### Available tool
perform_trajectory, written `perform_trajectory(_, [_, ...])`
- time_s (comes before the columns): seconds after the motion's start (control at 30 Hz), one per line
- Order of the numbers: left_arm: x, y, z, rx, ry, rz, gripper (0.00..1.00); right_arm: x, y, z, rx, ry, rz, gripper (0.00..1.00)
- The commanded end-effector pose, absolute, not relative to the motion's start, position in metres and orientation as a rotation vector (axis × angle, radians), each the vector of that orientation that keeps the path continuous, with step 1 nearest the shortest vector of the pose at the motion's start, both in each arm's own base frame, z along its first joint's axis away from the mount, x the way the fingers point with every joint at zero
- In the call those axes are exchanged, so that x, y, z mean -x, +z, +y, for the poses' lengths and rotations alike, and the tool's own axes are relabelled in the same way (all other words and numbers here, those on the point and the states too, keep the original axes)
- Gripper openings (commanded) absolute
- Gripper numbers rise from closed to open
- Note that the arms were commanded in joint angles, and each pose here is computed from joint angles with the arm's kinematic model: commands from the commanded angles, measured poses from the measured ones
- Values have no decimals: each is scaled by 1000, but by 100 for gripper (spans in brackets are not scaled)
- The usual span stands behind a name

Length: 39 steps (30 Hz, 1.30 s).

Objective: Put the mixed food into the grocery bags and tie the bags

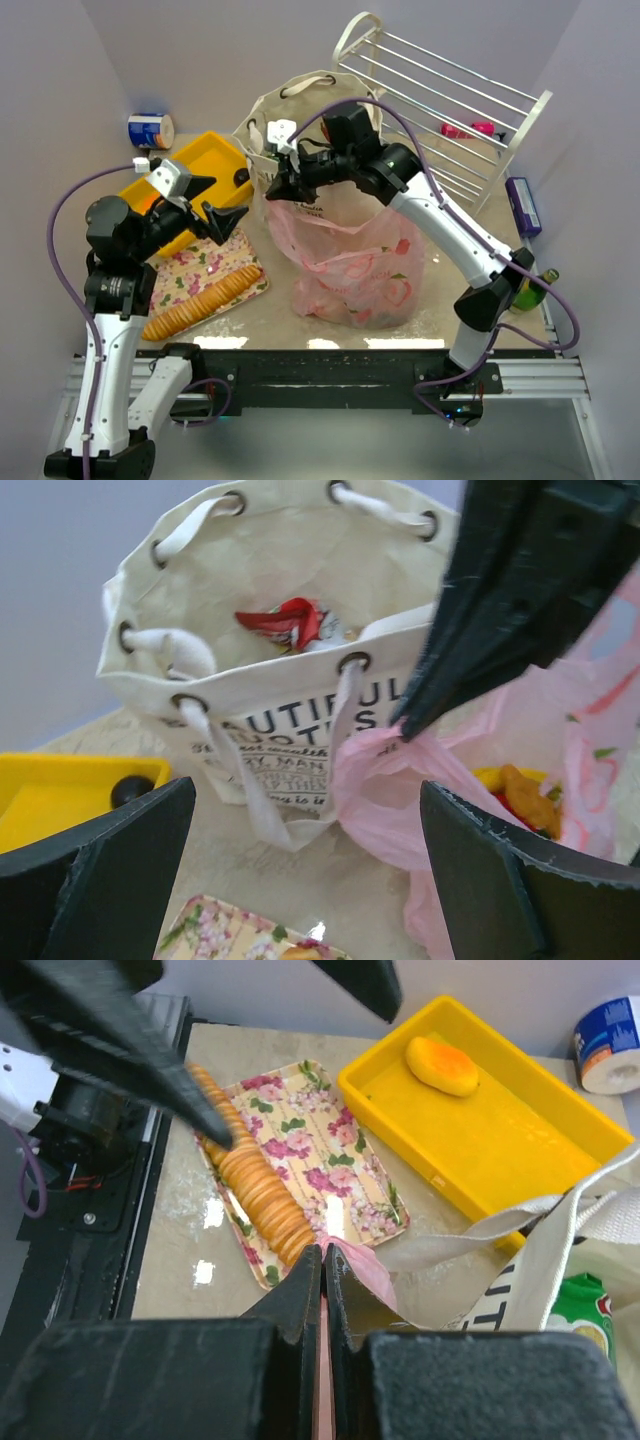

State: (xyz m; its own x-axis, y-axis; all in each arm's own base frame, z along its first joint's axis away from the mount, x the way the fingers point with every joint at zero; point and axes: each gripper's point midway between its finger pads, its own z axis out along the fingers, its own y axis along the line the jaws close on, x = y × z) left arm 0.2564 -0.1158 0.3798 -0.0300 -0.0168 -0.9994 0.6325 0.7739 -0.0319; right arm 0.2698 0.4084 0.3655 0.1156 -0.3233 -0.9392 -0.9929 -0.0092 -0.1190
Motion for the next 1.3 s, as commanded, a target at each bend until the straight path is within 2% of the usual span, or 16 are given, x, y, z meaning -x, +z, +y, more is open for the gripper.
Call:
perform_trajectory(0.0, [-225,401,-154,-750,-785,1317,100,-270,413,385,1320,856,1365,0])
perform_trajectory(0.23, [-217,420,-174,-856,-908,1129,100,-263,419,359,1214,824,1460,0])
perform_trajectory(0.4, [-209,426,-212,-908,-1038,1047,100,-256,413,348,1166,849,1546,0])
perform_trajectory(0.8, [-217,407,-265,-956,-1228,1033,100,-236,415,330,1096,909,1570,0])
perform_trajectory(1.07, [-224,390,-285,-954,-1259,1061,100,-230,422,325,1062,924,1560,0])
perform_trajectory(1.27, [-217,365,-303,-977,-1334,1112,96,-231,433,320,991,922,1551,0])
